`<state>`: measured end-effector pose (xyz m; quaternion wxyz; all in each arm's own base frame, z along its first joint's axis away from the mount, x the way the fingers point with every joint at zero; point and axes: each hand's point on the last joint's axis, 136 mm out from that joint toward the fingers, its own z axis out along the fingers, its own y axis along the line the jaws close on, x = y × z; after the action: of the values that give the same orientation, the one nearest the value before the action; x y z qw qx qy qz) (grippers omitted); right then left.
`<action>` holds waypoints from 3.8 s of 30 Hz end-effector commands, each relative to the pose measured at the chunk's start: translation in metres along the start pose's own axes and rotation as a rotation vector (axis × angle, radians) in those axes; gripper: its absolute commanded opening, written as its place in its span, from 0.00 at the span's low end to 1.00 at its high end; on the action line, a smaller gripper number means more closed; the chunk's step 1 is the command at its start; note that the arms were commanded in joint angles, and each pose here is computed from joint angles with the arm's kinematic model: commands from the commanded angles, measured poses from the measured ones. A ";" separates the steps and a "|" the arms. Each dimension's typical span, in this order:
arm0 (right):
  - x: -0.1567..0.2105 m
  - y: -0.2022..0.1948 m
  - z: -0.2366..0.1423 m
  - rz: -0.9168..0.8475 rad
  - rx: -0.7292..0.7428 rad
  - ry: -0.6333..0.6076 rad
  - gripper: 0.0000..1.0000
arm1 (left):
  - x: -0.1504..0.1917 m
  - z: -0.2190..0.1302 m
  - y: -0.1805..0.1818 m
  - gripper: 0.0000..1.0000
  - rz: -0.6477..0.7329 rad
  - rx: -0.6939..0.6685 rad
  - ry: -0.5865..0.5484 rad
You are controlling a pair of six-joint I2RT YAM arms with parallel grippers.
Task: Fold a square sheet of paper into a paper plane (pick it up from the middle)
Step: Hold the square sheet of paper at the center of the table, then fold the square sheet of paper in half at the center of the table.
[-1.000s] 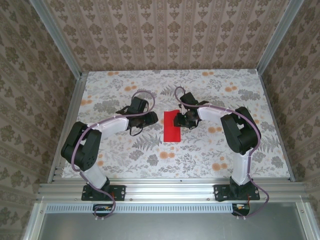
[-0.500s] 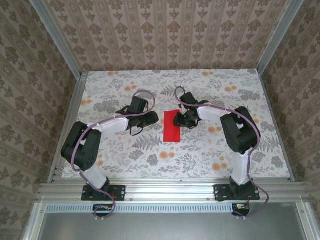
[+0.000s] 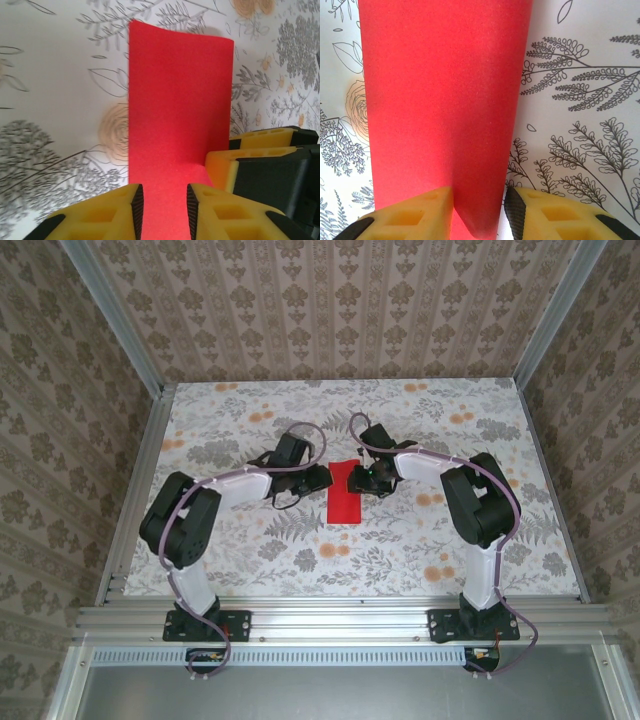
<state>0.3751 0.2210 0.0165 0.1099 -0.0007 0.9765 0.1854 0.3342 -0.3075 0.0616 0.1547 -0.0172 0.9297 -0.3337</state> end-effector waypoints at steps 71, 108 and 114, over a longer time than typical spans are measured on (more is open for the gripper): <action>0.021 0.000 -0.001 0.040 -0.109 0.108 0.26 | 0.043 0.044 0.037 0.13 0.014 -0.203 0.212; 0.089 0.028 -0.016 0.058 -0.252 0.252 0.20 | 0.049 0.046 0.048 0.13 -0.019 -0.236 0.214; 0.109 0.013 -0.006 0.086 -0.201 0.302 0.20 | 0.049 0.045 0.049 0.12 -0.020 -0.240 0.213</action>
<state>0.2807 0.2411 0.0141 -0.0178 -0.0137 0.9532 0.3014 0.3249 -0.3242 0.0199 0.0916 0.0051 0.9562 -0.2780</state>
